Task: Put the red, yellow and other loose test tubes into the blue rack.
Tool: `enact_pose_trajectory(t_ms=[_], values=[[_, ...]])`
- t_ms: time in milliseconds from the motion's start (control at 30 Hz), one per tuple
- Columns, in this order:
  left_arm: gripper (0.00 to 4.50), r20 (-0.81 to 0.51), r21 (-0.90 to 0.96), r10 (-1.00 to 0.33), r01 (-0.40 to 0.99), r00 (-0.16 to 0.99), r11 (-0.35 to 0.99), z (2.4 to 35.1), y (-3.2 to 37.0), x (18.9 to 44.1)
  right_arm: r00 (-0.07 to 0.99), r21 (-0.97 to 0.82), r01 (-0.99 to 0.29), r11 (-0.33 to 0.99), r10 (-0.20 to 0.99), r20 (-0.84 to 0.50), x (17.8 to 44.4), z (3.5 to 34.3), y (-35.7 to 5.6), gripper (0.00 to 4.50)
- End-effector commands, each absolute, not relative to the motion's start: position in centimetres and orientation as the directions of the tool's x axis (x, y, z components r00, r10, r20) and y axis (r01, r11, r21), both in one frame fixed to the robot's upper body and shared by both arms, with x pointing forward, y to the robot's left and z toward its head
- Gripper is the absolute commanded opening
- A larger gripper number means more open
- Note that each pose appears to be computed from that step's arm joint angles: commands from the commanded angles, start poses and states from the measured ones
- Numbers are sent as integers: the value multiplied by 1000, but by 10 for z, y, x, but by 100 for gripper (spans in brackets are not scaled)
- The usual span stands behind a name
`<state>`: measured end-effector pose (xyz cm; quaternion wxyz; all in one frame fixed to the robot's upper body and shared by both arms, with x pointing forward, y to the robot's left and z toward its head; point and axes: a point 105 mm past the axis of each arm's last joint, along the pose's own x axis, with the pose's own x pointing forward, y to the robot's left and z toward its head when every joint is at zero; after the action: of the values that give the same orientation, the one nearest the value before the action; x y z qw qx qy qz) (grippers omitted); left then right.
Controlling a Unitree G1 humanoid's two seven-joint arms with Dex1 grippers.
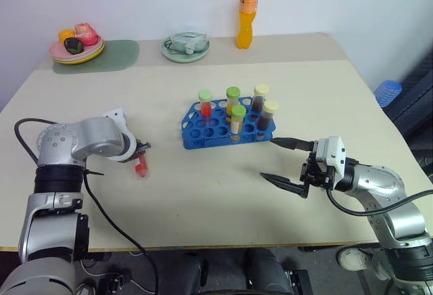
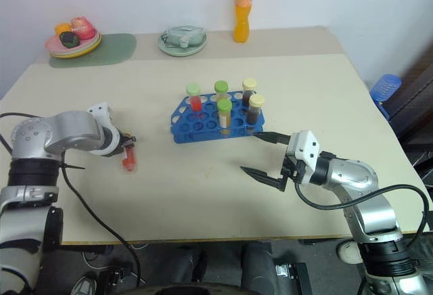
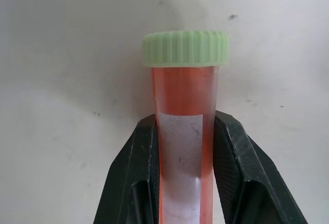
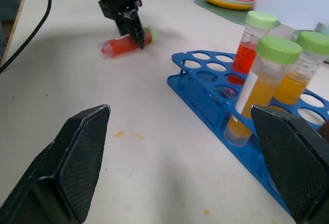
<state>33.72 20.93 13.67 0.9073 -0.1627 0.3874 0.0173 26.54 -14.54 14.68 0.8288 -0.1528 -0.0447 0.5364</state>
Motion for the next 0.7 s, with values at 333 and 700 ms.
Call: enact_pose_trajectory(t_ms=[333,700], values=[[80,220,-58,-590,614,777,787,268,138,325,450,-335,-852,402,890,-76,273,150,-148,450],[80,255,259,-704,655,662,710,195,88,333,544,-350,-803,482,833,-102,259,151,-170,450]])
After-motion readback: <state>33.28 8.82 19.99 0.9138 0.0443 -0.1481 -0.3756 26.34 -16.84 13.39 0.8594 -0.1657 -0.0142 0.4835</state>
